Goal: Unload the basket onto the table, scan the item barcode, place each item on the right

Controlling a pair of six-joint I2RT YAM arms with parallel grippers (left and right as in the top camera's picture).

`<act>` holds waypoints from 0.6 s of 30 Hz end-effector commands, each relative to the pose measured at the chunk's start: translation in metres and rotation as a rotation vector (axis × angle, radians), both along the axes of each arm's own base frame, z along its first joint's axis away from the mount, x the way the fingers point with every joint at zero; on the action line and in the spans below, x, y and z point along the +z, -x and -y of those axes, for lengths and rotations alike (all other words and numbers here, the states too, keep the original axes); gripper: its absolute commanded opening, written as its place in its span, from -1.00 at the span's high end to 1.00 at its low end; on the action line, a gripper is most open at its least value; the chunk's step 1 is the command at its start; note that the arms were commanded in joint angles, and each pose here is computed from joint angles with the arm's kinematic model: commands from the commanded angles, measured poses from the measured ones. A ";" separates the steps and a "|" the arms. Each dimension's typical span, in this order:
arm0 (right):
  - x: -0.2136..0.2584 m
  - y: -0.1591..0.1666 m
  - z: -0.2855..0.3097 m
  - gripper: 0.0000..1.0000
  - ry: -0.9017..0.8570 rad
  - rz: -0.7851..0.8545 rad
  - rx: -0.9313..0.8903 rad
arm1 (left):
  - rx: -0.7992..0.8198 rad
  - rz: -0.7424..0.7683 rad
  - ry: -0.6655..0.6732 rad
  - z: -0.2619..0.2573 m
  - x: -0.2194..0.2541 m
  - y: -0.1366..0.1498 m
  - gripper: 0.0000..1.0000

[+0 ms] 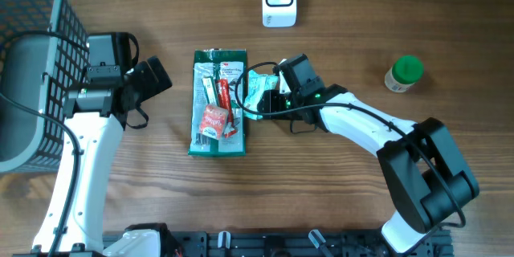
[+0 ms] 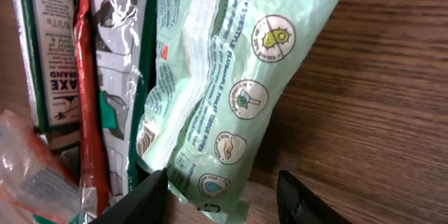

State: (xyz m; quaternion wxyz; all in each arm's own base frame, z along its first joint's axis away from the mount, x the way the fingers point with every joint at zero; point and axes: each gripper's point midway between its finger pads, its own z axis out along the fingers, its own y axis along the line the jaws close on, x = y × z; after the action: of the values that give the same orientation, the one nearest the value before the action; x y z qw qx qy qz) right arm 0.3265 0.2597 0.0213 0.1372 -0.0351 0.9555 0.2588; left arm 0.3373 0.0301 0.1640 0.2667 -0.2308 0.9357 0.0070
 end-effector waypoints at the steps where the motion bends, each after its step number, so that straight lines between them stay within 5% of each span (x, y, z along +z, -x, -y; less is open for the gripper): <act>1: -0.003 -0.006 0.001 -0.01 0.013 0.004 -0.031 | 0.000 0.001 -0.013 -0.003 0.001 -0.001 -1.00; 8: -0.003 -0.003 0.004 -0.11 0.013 -0.017 -0.032 | 0.000 0.001 -0.013 -0.003 0.001 -0.001 -1.00; 14: 0.057 -0.022 0.015 -0.12 -0.176 -0.109 -0.041 | -0.001 0.001 -0.014 -0.003 0.001 -0.001 -1.00; 18: 0.080 -0.023 0.027 -0.17 -0.116 -0.124 0.006 | -0.001 0.000 -0.013 -0.003 0.001 -0.001 -1.00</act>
State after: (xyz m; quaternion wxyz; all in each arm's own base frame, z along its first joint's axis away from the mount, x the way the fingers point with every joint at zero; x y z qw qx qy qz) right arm 0.3385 0.2234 0.0560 0.0509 0.0348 0.9565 0.2853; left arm 0.3371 0.0301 0.1639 0.2662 -0.2309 0.9358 0.0071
